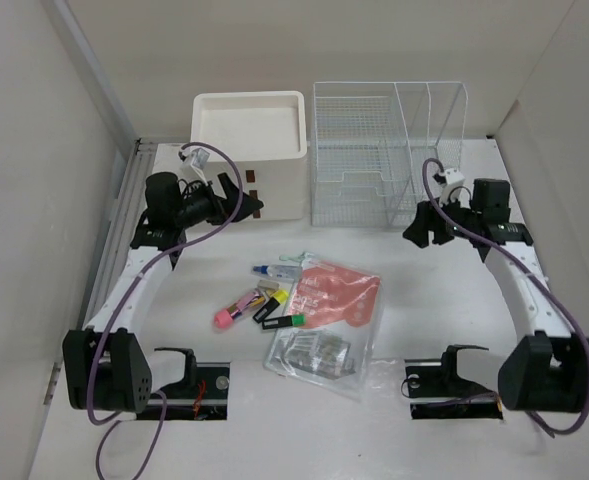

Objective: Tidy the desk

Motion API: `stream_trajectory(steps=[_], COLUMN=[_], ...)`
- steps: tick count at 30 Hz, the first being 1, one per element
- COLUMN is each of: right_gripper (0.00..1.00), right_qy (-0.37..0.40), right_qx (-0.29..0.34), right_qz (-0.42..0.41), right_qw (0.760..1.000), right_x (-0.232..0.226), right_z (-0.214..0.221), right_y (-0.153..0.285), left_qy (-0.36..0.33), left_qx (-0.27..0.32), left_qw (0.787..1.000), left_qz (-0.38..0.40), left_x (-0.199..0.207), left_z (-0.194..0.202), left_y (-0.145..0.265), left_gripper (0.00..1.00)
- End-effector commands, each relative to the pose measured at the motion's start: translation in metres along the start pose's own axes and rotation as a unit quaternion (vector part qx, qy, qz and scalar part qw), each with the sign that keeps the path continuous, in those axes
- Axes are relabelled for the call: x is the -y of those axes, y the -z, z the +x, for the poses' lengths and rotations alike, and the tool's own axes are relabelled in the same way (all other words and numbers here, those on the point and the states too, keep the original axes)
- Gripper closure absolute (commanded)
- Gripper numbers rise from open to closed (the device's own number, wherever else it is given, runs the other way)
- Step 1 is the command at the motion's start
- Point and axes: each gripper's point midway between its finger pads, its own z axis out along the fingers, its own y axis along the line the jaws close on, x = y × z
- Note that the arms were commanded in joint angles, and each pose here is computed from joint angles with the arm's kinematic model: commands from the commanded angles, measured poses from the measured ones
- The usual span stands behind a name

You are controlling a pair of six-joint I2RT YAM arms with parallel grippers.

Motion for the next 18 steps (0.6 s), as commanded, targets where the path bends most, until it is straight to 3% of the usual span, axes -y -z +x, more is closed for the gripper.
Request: stream_trajectory(steps=[1,7,18], right_gripper=[0.26,0.2,0.18], right_qy=[-0.03,-0.085,-0.155], right_qx=[-0.023,-0.032,-0.107], right_qz=[-0.128,-0.219,-0.189], right_qw=[0.991,0.971,0.964], right_x=[-0.036,-0.052,-0.052], right_z=[0.01,0.041,0.099], right_y=[-0.008,-0.025,-0.067], left_qy=[-0.08,-0.162,-0.219], left_qx=[0.044,0.103,0.157], left_qw=[0.996,0.981,0.961], left_qz=[0.019,0.017,0.062], left_x=[0.037,0.075,0.105], left_z=[-0.025,-0.026,-0.026], left_y=[0.016,0.039,0.063], left_gripper=[0.0,0.0,0.01])
